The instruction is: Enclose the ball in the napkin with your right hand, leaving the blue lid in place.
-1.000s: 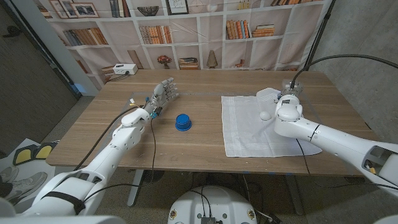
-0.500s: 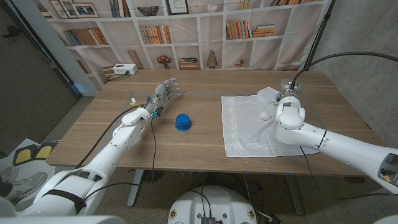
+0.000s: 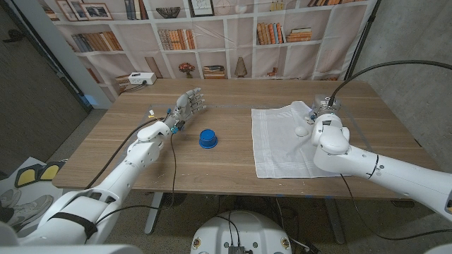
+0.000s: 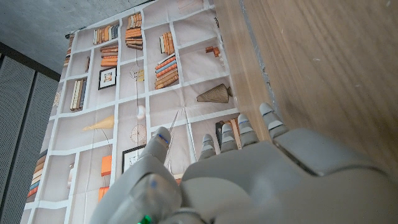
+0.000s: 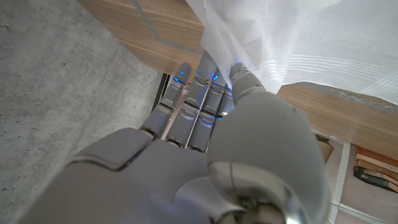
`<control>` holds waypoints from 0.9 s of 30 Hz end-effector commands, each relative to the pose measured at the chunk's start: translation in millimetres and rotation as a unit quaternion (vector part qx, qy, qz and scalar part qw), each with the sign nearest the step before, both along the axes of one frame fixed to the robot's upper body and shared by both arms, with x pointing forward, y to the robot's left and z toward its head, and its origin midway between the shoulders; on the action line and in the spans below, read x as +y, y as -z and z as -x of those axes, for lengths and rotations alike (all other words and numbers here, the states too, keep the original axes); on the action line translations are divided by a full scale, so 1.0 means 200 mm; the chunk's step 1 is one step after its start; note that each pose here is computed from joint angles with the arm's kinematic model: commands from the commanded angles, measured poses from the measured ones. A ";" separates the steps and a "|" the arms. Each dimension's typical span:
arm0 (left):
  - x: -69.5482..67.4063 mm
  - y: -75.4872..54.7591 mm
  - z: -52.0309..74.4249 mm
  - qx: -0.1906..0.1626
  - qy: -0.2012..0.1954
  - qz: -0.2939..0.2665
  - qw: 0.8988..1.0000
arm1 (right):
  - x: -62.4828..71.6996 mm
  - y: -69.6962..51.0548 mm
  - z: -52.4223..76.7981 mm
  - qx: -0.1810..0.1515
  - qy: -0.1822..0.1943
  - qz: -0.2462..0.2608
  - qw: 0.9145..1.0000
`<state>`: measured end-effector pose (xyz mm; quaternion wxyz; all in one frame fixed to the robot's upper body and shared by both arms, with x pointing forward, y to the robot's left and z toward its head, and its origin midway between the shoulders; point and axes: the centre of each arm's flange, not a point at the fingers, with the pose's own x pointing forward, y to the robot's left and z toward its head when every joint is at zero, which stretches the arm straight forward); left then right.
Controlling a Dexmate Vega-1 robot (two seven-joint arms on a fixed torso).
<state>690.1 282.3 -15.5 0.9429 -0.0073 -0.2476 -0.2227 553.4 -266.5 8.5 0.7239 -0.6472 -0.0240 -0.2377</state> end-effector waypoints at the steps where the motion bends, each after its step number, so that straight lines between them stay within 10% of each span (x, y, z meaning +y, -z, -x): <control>1: 0.03 0.01 0.01 0.002 0.006 -0.002 1.000 | 0.10 -0.01 0.06 0.047 -0.060 -0.035 0.996; 8: 0.04 0.02 0.01 0.002 0.006 -0.002 1.000 | 0.14 -0.04 0.05 0.123 -0.074 -0.058 0.988; 27: 0.03 0.01 -0.02 0.001 0.013 -0.003 1.000 | 0.20 -0.07 0.10 0.179 -0.100 -0.067 0.977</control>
